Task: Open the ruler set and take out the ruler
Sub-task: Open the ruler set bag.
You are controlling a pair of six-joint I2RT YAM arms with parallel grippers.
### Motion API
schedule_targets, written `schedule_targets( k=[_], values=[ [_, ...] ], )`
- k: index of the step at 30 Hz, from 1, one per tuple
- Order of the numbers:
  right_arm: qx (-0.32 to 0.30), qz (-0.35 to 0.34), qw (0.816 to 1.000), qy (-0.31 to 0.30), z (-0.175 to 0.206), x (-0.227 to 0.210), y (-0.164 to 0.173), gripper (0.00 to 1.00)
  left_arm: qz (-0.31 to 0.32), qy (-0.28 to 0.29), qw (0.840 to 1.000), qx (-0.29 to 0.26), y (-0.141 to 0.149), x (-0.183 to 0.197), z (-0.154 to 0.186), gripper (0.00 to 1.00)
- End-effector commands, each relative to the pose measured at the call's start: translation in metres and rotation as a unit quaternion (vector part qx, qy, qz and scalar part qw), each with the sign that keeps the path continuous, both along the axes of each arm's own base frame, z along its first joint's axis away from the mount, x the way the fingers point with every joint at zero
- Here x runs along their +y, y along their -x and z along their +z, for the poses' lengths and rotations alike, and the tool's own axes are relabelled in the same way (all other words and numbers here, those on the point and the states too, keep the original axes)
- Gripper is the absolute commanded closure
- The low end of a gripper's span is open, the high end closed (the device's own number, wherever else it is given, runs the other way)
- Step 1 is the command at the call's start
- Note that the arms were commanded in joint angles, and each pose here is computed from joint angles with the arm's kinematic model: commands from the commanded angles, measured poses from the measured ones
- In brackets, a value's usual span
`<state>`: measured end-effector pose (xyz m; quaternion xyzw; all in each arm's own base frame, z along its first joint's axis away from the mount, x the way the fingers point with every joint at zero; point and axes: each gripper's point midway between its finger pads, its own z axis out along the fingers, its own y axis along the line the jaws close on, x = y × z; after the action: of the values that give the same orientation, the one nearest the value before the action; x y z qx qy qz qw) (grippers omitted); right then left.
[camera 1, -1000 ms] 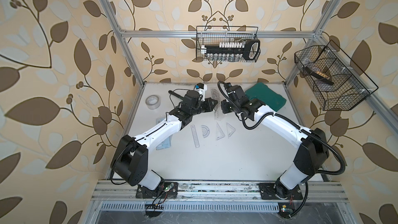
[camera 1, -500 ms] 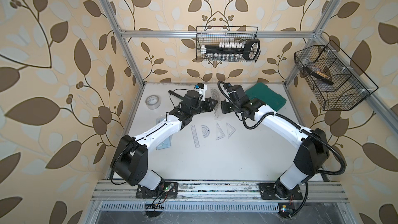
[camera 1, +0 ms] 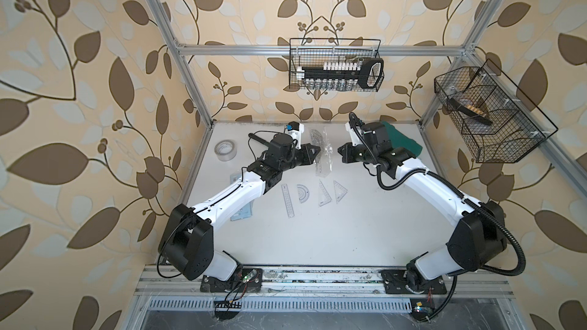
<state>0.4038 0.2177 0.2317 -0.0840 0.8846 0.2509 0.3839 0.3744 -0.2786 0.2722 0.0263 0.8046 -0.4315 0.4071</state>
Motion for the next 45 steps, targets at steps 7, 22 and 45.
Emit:
schedule_targets(
  k=[7, 22, 45],
  values=[
    [-0.016, 0.044, 0.997, -0.055, 0.02, 0.015, 0.012, 0.73, -0.003, 0.016, 0.999, -0.037, 0.005, 0.007, 0.023, 1.0],
    [-0.021, 0.048, 0.999, -0.012, 0.024, 0.037, 0.02, 0.44, -0.011, 0.031, 0.999, -0.03, 0.006, 0.003, 0.022, 1.0],
    [-0.03, -0.037, 0.996, 0.071, 0.015, 0.017, -0.009, 0.49, -0.025, 0.042, 0.998, -0.038, 0.012, 0.001, 0.031, 1.0]
  ],
)
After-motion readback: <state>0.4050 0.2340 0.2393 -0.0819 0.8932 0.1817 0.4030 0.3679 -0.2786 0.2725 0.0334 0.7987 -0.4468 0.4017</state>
